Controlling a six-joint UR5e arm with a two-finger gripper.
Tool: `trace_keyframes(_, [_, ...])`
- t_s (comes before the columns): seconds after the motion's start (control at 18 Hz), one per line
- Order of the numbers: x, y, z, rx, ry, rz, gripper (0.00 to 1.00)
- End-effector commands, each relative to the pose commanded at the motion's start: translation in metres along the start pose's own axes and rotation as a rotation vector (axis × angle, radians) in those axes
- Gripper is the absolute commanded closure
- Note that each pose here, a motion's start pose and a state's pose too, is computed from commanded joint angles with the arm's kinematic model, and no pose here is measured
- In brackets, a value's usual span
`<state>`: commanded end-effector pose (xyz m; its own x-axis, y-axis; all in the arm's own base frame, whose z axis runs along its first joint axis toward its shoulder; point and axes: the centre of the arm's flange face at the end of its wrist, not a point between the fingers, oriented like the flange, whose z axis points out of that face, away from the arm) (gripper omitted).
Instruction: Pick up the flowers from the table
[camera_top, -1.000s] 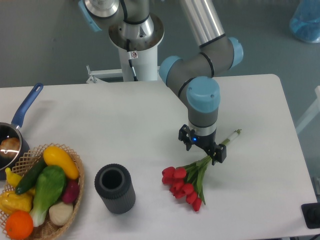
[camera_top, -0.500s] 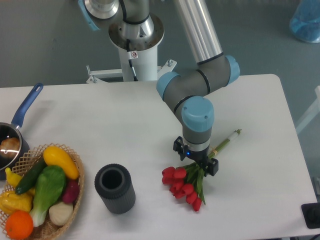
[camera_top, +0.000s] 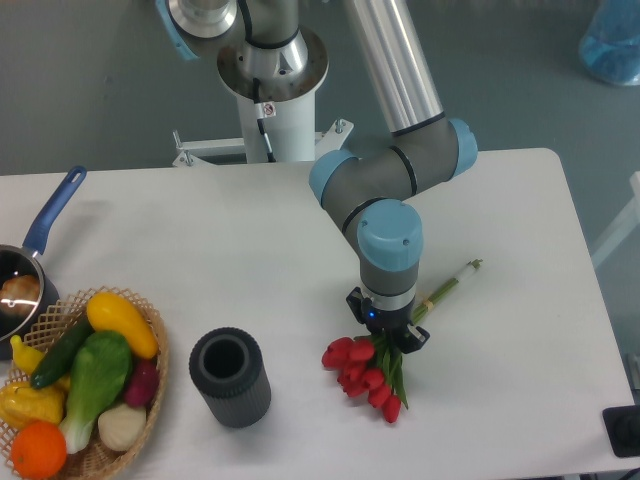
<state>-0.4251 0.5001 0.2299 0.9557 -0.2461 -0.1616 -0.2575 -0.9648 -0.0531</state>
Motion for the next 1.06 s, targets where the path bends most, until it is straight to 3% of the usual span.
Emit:
trace_keyframes(0.44, [-0.016, 0.013, -0.053, 0.023, -0.075, -0.039, 1.0])
trace_keyframes(0.72, [-0.036, 0.015, -0.089, 0.034, -0.042, -0.055, 0.98])
trace_keyframes(1.06, [-0.04, 0.007, -0.117, 0.046, -0.054, -0.039, 0.97])
